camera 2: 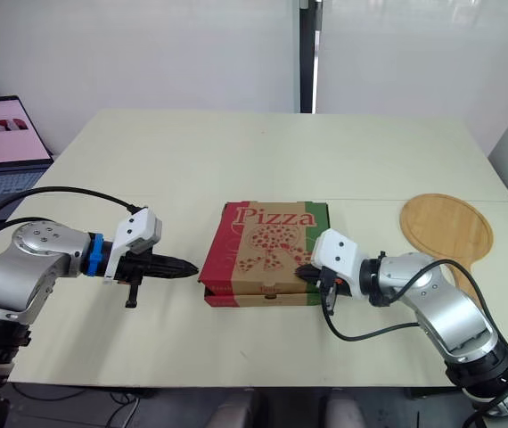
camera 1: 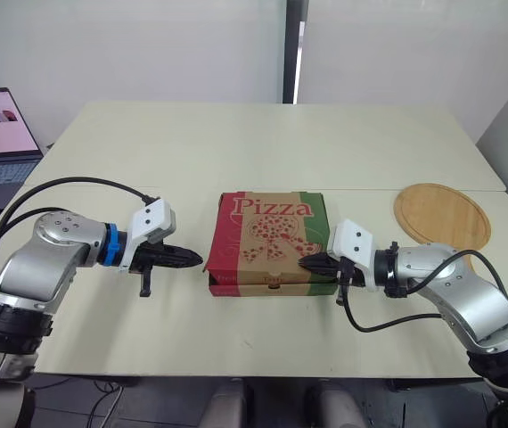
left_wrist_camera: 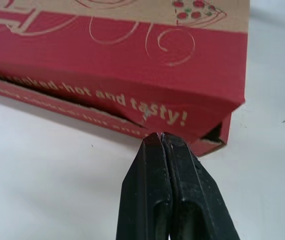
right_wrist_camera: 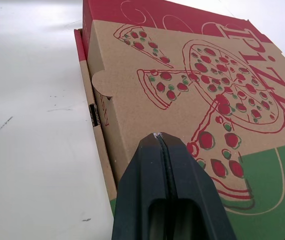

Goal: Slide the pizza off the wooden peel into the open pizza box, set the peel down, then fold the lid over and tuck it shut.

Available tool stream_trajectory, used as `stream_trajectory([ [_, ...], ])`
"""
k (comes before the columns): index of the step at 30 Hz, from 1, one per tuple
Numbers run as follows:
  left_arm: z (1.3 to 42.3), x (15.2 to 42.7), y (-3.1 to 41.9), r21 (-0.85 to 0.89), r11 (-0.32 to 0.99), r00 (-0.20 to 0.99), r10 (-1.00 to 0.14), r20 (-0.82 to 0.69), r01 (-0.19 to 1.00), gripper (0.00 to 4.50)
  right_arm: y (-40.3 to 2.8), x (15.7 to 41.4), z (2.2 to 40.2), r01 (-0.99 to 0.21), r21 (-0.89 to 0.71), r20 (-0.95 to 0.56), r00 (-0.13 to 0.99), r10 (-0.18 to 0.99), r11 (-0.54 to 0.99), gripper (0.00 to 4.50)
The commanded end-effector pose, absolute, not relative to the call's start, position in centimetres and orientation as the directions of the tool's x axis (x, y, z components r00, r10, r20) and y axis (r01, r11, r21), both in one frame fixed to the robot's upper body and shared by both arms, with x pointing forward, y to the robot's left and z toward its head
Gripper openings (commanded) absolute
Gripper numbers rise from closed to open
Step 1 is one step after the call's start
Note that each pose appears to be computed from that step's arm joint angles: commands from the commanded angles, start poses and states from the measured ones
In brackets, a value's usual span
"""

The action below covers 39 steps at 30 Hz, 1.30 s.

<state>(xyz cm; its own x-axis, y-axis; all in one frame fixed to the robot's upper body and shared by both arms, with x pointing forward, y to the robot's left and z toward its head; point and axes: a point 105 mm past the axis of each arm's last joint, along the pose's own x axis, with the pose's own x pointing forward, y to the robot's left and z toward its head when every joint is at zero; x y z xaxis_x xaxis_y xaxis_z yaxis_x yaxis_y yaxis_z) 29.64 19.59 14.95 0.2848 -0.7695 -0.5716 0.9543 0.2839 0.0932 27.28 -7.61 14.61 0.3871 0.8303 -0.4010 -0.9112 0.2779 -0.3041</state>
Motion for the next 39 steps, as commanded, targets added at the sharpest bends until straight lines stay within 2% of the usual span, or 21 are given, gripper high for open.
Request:
stream_trajectory([
  [1, 15.6, 29.6, 18.5, 0.111, 0.254, 0.272, -0.784, -0.558, 0.961, 0.0, -7.2, 26.7, 15.0, -0.913, -0.32, -0.393, 0.371, 0.841, 0.253, 0.02],
  [14, 15.9, 29.6, 16.7, 0.089, 0.243, 0.254, -0.821, -0.512, 0.966, 0.0, -7.1, 26.5, 14.8, -0.918, -0.314, -0.397, 0.359, 0.845, 0.242, 0.02],
  [26, 14.3, 29.2, 18.4, 0.061, 0.312, 0.294, -0.786, -0.544, 0.948, 0.0, -6.9, 26.8, 14.3, -0.91, -0.327, -0.403, 0.379, 0.833, 0.255, 0.02],
  [35, 16.9, 29.5, 19.7, 0.069, 0.394, 0.375, -0.786, -0.492, 0.917, 0.0, -6.3, 26.9, 12.9, -0.904, -0.346, -0.442, 0.393, 0.806, 0.251, 0.02],
  [39, 17.7, 29.6, 18.2, 0.08, 0.367, 0.361, -0.816, -0.452, 0.927, 0.0, -6.1, 27.0, 12.3, -0.901, -0.356, -0.46, 0.401, 0.792, 0.249, 0.02],
])
